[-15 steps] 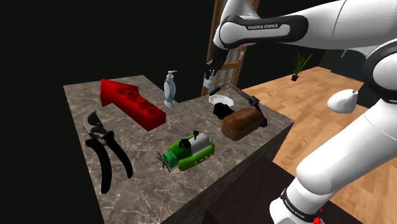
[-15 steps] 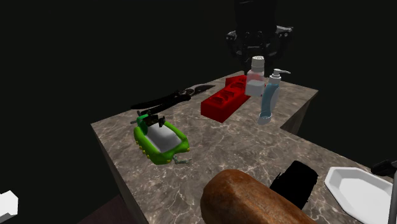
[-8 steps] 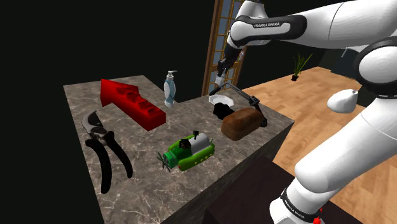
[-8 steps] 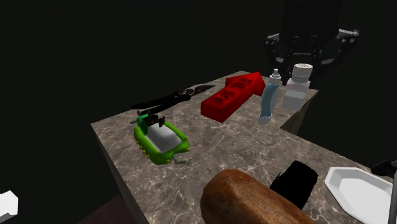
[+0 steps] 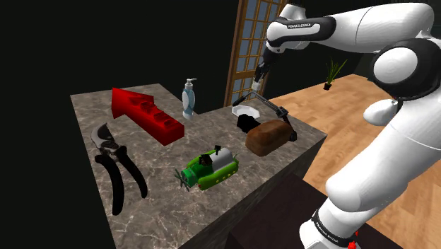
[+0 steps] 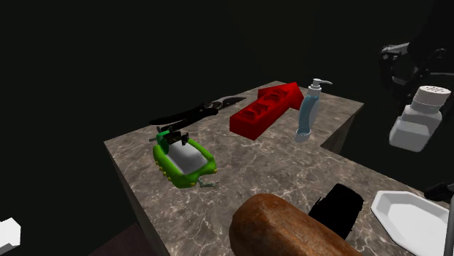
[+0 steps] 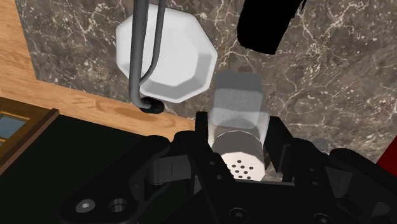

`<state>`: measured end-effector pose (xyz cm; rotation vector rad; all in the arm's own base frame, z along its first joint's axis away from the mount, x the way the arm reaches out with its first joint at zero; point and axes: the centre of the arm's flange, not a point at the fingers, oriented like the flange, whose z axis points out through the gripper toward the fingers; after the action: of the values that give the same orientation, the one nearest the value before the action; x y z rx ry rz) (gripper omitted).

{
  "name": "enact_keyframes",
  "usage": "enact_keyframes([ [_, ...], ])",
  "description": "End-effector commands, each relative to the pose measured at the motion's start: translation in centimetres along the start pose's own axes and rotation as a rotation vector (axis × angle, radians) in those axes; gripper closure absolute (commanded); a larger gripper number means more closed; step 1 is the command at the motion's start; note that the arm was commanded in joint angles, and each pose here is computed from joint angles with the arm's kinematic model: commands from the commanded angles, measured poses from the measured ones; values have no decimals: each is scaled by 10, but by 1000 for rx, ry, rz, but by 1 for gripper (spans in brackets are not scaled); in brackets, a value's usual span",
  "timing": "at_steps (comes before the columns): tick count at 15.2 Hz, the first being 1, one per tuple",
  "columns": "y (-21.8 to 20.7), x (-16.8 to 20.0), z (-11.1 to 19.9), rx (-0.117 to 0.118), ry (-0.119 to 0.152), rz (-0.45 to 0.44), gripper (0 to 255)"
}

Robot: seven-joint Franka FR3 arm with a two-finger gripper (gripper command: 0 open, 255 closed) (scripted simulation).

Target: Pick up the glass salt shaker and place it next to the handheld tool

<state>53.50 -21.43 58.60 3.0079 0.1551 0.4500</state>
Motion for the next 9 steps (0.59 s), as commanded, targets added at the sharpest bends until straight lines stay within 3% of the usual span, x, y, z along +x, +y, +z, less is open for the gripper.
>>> enact_keyframes([
  [1, 22, -2, 1, 0, 0, -2, 255],
  [9, 127, -13, 10, 0, 0, -2, 255],
])
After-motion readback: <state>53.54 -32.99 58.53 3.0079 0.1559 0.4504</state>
